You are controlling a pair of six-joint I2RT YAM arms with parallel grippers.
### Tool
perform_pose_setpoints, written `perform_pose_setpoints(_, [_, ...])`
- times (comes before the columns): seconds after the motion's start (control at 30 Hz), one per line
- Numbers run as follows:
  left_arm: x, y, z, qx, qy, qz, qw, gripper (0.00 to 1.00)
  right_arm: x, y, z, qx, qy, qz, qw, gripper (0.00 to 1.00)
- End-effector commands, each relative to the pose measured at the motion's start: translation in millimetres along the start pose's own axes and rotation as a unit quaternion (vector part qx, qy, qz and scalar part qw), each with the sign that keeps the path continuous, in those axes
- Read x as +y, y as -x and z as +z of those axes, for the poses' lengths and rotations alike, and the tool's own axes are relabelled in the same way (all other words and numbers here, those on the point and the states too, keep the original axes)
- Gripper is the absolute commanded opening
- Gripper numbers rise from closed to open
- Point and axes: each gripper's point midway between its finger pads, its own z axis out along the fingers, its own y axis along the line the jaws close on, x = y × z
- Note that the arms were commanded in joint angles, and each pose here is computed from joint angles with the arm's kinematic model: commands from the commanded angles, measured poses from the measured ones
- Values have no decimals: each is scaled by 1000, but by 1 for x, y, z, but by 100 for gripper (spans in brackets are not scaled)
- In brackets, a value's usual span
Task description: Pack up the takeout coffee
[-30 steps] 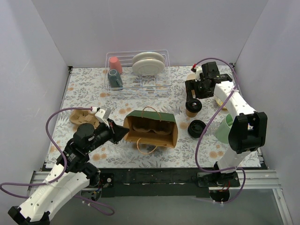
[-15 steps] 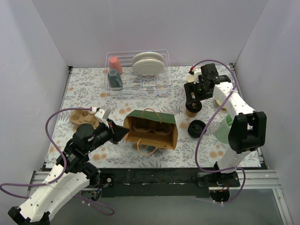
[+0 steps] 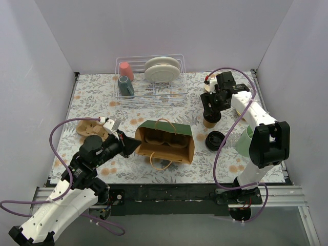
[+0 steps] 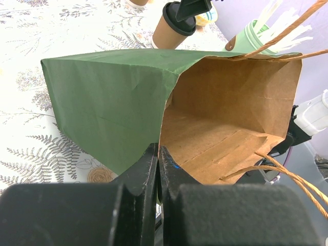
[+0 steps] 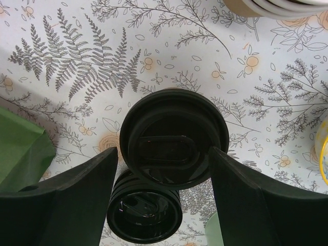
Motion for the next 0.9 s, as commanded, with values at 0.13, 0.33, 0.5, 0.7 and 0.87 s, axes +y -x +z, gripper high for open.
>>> perform_pose_setpoints(0.13, [-2,3,-2,-7,-5,1,1000,0,3,9,-5,-11,-9,-11,1000,80])
perform_pose_setpoints(0.33, [-2,4,-2,-9,-3,1,1000,0,1,22,-16,-30,-24,-11,999,86])
perform_pose_setpoints(0.5, [-1,4,-2,-9,-2,1,1000,0,-1,16,-12,-23,-31,-11,999,87])
perform_pose_setpoints(0.7, [-2,5,-3,-10,-1,0,1000,0,-7,19,-11,-22,-48,-15,998,87])
perform_pose_setpoints(0.87, [-1,5,-3,-12,0,0,1000,0,-5,17,-9,-21,-41,-14,999,87])
